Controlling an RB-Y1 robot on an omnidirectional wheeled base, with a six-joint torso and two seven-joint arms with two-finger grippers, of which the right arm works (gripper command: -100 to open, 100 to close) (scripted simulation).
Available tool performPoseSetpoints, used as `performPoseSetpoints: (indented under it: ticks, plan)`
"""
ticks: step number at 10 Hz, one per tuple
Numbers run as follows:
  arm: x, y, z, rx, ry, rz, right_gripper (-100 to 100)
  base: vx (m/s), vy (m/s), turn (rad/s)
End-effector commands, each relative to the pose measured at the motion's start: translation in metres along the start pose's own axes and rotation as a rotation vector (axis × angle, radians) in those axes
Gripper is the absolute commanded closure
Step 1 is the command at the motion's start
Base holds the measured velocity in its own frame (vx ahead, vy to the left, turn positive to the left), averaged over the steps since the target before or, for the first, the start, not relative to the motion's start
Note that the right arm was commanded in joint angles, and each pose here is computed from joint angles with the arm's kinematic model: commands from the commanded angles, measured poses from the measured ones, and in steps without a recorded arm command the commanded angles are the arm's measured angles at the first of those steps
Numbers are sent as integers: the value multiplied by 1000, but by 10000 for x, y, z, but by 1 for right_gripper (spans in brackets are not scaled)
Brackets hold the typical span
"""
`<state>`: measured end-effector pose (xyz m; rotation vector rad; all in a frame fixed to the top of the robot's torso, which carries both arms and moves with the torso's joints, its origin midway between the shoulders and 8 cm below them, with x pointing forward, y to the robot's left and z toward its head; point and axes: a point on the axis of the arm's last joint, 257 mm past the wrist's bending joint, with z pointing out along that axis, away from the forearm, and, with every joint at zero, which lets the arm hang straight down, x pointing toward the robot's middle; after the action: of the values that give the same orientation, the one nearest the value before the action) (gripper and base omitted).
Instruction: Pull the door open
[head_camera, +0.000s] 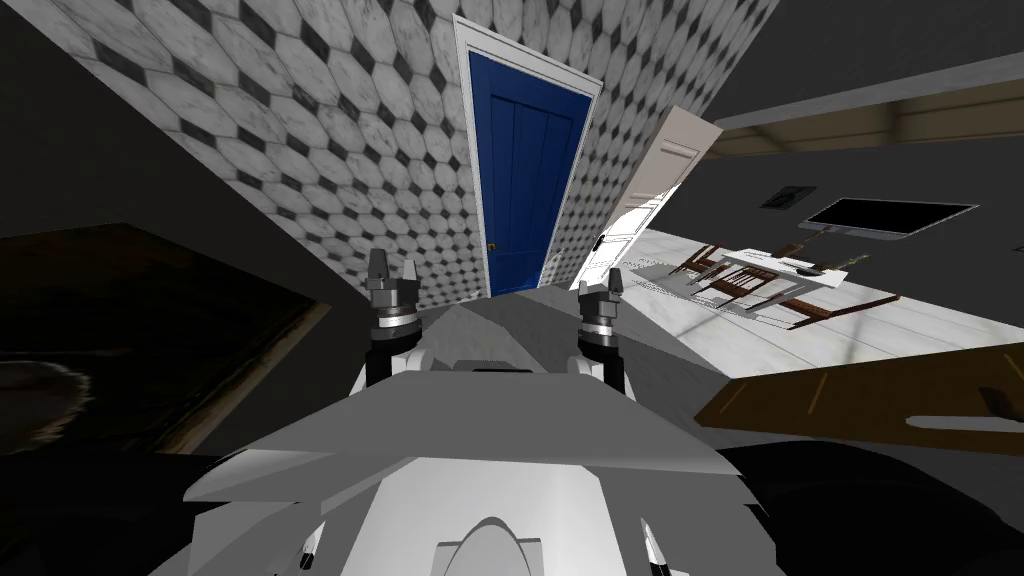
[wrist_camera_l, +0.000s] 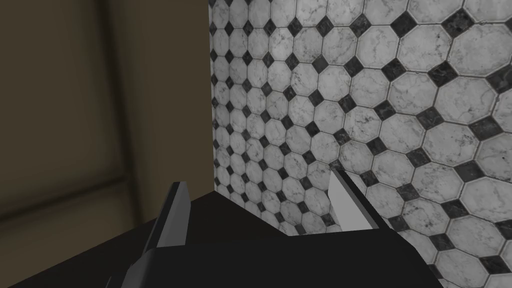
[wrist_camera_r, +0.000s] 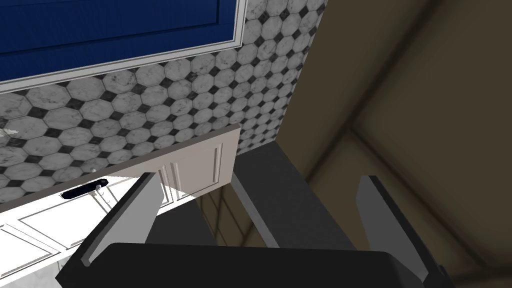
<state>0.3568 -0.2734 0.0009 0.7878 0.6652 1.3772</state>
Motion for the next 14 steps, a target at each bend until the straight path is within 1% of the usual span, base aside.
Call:
performPoseSetpoints:
  ticks: [1,2,4,9,14]
  plan:
    - [-6,-104,-10,13,4,-2,-100,33,16,80]
    - [-9,-144,-14,18,6,-3,-100,63,27,66]
    - [-24,-306,-32,38,11,-5,-100,106,13,93]
    - [-62,-588,-68,74,16,-10,-100,86,15,69]
    - [-124,-929,-121,117,18,-17,-100,84,14,77]
